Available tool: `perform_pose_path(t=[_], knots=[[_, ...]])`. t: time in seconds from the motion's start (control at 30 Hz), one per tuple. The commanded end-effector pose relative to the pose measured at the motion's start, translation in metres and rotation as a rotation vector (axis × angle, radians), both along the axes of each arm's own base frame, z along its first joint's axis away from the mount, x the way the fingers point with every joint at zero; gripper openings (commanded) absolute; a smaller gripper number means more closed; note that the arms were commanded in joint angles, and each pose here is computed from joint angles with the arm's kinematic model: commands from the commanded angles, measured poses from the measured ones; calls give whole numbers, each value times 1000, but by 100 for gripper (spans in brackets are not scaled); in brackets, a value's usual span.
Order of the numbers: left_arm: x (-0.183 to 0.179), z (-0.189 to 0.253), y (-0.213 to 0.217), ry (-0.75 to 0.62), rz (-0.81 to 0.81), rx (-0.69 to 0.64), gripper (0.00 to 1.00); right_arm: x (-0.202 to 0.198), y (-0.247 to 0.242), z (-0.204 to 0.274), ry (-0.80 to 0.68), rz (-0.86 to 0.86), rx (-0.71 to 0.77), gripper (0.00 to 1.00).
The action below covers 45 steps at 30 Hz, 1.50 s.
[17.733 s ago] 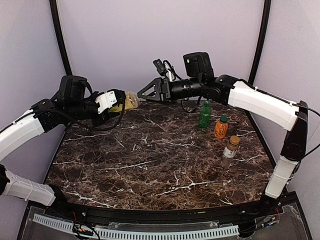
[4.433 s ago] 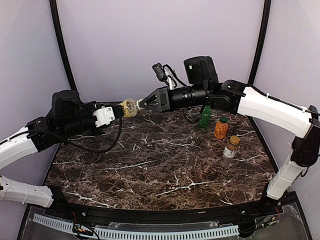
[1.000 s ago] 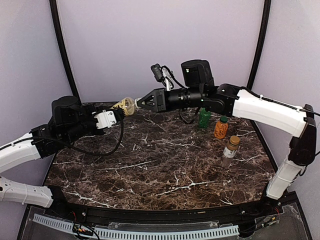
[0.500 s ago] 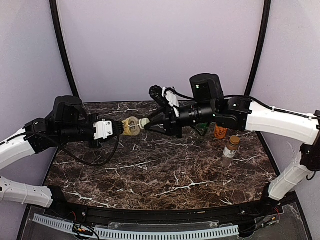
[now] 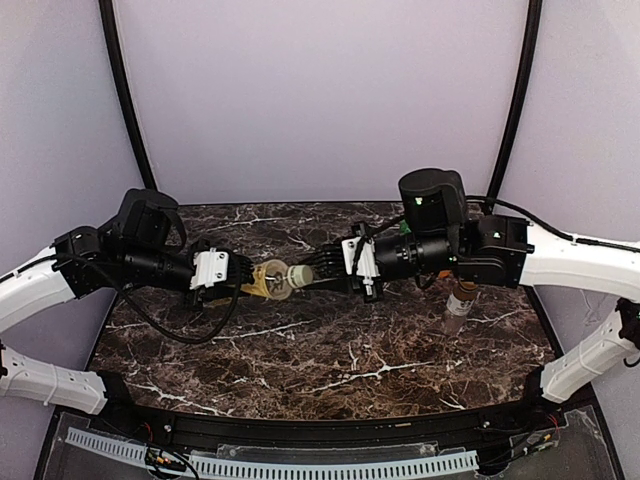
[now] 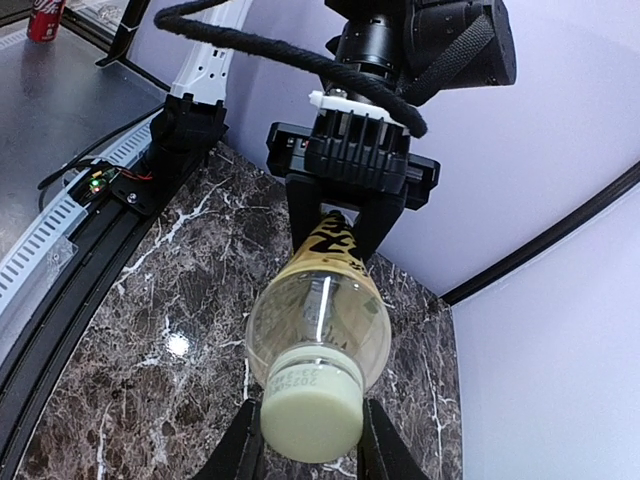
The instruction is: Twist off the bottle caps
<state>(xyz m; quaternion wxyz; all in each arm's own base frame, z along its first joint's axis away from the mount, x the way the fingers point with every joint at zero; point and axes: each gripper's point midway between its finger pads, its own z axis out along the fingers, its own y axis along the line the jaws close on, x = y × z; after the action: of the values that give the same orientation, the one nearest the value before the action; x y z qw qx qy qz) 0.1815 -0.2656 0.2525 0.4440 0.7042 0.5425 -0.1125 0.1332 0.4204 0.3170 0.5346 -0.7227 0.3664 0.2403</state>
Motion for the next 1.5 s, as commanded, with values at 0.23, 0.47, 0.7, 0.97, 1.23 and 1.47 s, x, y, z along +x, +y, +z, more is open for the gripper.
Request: perform_pose_path(t=[0.23,0.47,0.7,0.97,1.23,1.47], knots=[[-15,-14,16,108,-9,82,18,4,-1,8,-164,26,-13,0],[-22,-17,19,151,-14,100,15,14,-6,10,-259,22,-59,0],[-18,-25,23,125,3,126,13,19,-29,21,-243,-11,-35,0],[-15,-22,21,109,-4,125,13,11,-34,10,-204,2,-38,0],[-22,-17,17,133,-48,113,13,18,-7,4,-302,76,-100,0],[-27,-18,17,144,-63,104,13,19,4,-3,-300,126,-128,0]])
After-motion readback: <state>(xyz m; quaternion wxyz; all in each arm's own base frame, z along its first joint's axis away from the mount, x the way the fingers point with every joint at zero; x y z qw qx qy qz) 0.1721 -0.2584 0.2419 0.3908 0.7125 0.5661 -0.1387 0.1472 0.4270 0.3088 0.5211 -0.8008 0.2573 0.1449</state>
